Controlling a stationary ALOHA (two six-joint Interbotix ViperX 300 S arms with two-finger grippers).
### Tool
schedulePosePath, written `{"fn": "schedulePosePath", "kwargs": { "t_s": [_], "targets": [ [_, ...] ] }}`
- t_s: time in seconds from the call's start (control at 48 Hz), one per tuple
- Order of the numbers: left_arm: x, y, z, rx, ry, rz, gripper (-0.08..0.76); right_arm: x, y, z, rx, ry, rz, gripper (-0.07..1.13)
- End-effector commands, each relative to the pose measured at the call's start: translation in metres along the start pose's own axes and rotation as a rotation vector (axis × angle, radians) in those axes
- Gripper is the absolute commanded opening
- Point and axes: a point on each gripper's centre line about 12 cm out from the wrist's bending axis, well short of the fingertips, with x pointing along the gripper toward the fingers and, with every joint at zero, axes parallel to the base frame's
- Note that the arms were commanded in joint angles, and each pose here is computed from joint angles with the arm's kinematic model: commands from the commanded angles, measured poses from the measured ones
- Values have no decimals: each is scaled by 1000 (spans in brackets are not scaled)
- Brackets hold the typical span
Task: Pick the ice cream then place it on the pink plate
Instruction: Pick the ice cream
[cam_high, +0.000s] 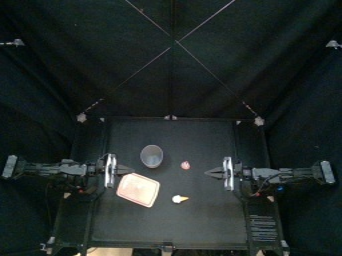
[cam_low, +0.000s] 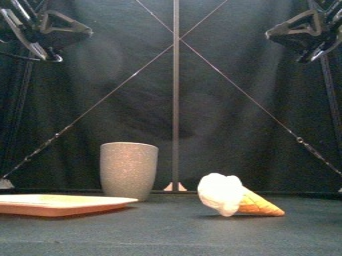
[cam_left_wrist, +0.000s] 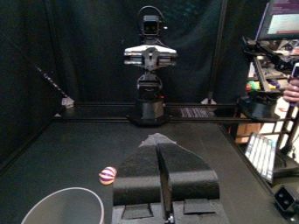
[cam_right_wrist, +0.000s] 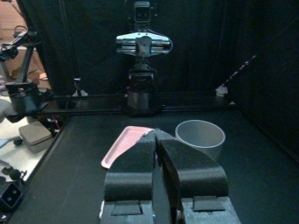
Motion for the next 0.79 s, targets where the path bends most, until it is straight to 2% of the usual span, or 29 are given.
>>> {"fn": "schedulePosePath", "kwargs": {
  "t_s": [0.021,0.083,0.312,0.396,0.542,0.625,0.688,0.792],
  "targets": [
    [1,9,0,40,4,44,-2,3,-3,-7,-4,18,-13,46],
    [0,12,1,40,1,56,-33,3,-6,-9,-3,21,-31,19],
    [0,13,1,41,0,61,-35,9,-9,-8,59,19,-44,26],
    [0,13,1,41,-2,61,-35,15,-1,-16,81,57,-8,28],
    [-1,12,3,43,-13,60,-35,33,27,-30,119,146,107,61],
    [-2,12,3,43,-16,60,-35,48,46,-35,118,191,171,146],
    [-2,12,3,43,-17,59,-35,61,56,-40,120,227,198,272],
    [-3,12,3,43,-19,59,-35,77,60,-54,125,289,188,512]
  ]
}}
